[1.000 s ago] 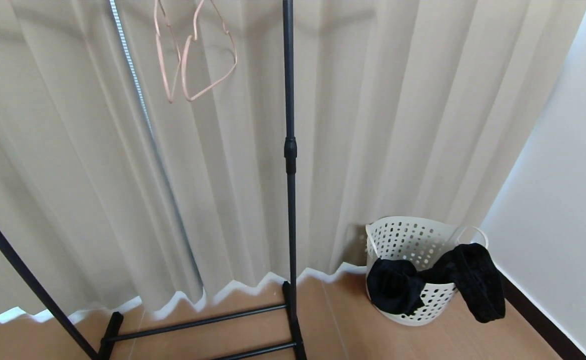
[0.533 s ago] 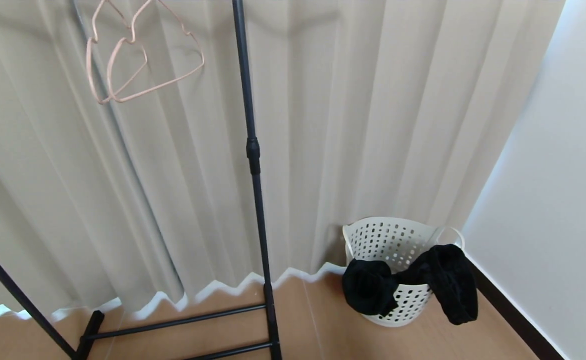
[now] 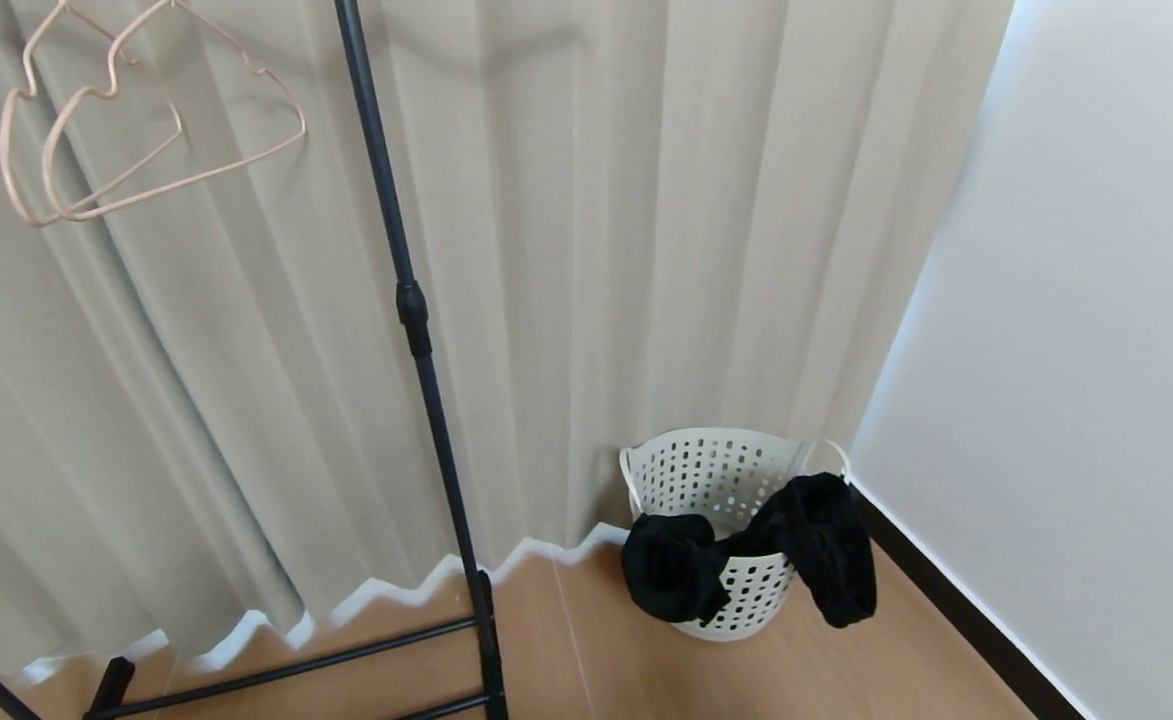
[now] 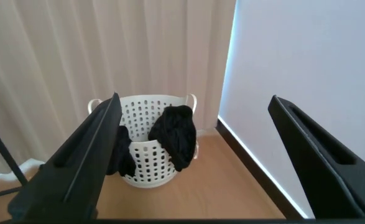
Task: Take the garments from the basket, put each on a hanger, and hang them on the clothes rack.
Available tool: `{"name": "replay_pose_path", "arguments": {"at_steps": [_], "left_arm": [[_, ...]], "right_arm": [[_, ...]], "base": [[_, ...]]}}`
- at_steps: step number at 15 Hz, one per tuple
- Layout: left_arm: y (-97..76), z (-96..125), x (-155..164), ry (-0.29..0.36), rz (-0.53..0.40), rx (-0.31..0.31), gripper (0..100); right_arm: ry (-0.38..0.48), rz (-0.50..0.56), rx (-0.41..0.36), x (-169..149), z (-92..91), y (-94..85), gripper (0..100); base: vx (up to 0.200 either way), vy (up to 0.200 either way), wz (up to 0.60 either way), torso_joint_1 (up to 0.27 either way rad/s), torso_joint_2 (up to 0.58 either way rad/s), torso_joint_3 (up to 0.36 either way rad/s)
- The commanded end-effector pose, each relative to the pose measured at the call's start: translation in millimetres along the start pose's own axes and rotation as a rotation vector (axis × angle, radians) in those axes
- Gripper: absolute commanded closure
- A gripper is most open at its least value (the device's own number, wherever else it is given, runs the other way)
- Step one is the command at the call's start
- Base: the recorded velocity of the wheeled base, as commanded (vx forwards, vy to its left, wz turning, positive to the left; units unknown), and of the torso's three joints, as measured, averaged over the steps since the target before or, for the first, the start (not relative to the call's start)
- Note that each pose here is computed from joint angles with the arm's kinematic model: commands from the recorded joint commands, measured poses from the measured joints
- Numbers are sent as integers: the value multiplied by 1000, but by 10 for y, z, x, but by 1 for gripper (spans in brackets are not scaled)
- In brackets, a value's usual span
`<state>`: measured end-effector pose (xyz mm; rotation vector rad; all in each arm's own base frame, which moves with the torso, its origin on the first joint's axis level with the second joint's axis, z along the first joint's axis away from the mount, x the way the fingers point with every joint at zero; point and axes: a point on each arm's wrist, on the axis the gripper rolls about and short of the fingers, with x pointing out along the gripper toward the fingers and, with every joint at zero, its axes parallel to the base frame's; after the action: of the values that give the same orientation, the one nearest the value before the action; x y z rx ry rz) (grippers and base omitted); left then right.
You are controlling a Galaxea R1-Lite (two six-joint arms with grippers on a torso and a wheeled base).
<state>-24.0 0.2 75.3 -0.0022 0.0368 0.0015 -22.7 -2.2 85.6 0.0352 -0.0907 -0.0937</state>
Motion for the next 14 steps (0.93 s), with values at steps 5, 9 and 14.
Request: {"name": "replay_pose_path", "arguments": {"at_steps": [5, 9, 14], "left_arm": [[0, -1, -1, 0, 0, -1, 0], [0, -1, -1, 0, -1, 1, 0], [0, -1, -1, 0, 0, -1, 0]], "right_arm": [[0, 0, 0, 1, 1, 0, 0], [0, 0, 0, 1, 1, 0, 0], [0, 0, 0, 1, 1, 0, 0]], "base": [[0, 0, -240, 1, 2, 0], [0, 0, 0, 0, 0, 0], [40, -80, 0, 1, 2, 0]]}}
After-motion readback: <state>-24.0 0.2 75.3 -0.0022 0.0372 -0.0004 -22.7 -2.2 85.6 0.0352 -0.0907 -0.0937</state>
